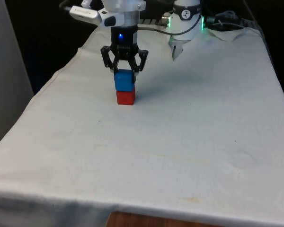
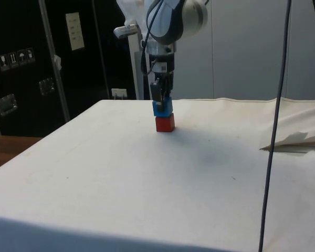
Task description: Stack the two cubes.
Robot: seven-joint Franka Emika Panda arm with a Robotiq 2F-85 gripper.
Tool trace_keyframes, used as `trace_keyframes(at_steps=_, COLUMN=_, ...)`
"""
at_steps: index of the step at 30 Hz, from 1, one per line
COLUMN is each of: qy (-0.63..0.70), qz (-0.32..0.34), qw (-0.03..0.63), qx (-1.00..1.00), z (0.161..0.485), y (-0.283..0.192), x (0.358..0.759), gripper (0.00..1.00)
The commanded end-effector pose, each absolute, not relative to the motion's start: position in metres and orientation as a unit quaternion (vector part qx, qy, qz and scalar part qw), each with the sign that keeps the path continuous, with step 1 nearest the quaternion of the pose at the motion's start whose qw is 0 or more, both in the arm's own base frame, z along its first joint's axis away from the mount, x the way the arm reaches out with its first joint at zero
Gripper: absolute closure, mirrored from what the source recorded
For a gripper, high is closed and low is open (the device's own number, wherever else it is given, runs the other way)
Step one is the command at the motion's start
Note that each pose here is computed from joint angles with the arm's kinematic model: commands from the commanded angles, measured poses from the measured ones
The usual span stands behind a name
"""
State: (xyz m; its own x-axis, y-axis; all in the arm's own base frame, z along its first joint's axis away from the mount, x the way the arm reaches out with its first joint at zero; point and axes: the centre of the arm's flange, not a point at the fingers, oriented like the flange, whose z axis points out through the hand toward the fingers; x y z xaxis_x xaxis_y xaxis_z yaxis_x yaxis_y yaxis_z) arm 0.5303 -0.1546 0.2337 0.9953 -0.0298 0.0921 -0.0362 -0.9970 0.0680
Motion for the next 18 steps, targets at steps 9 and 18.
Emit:
trace_keyframes(at_steps=9, qy=-0.016, qz=0.045, qw=0.033, qx=0.998, z=0.2313, y=-0.1538, x=0.5300, gripper=0.98)
trace_keyframes(at_steps=18, qy=-0.016, qz=0.042, qw=0.034, qx=0.998, z=0.2286, y=-0.1549, x=0.5295, gripper=0.98)
